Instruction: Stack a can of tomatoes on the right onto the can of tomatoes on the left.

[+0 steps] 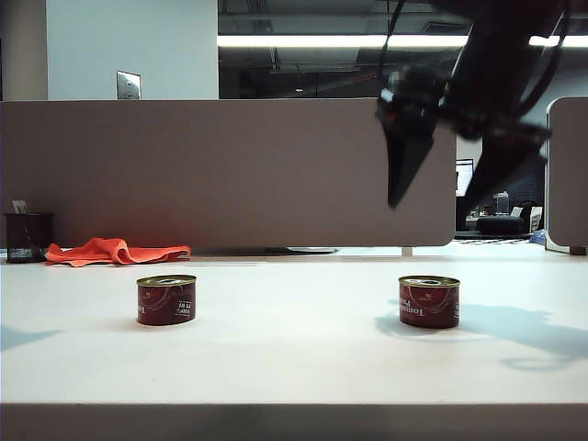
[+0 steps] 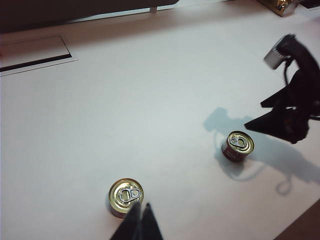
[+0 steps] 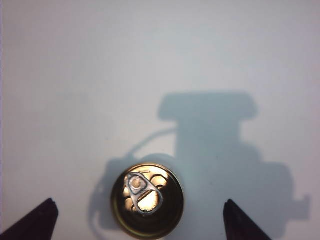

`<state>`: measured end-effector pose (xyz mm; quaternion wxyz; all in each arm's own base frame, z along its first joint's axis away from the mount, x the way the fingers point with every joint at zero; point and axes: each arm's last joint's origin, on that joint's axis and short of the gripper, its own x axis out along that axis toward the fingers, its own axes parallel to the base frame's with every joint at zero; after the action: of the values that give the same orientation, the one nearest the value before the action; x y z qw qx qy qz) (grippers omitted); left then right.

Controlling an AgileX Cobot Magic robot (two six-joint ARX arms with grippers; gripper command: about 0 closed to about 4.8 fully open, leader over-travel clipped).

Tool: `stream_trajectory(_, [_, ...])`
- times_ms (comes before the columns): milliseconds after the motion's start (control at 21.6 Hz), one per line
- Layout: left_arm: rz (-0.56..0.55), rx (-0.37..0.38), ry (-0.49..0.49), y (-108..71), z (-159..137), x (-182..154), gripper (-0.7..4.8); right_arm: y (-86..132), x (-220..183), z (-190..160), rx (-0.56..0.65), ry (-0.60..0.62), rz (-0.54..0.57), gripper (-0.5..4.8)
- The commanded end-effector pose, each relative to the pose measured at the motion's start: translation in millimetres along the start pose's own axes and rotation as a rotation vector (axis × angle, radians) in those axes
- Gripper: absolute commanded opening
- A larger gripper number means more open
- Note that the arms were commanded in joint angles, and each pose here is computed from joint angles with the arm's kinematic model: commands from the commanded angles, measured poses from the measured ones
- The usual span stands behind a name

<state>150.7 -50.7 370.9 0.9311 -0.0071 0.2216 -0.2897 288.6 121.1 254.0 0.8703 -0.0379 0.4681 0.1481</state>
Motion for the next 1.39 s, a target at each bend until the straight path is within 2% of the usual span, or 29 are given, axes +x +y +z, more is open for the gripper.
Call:
stream_trajectory(46, [-0.006, 0.004, -0.018, -0.9, 2.8, -2.1, -0.01, 0.8, 10.7, -0.2, 0.043, 0.032, 0.014, 4.79])
stream_trajectory(649, [-0.005, -0.004, 0.013, -0.7, -0.2, -1.9, -0.01, -0.6, 52.5, -11.3, 0.084, 0.179, -0.011, 4.79])
stream_trajectory(1113, [-0.005, 0.001, 0.018, -0.7, -0.8, -1.9, -0.02, -0.7, 55.9, -12.6, 0.089, 0.192, -0.014, 4.78])
stream_trajectory(1206, [-0.005, 0.002, 0.018, -0.7, -0.7, -1.9, -0.01, -0.9, 59.5, -14.3, 0.089, 0.210, -0.017, 4.02])
stream_trajectory(1391, [-0.004, 0.002, 0.018, -0.6, -0.7, -1.9, -0.02, 1.0, 60.2, -14.6, 0.084, 0.211, -0.015, 3.18])
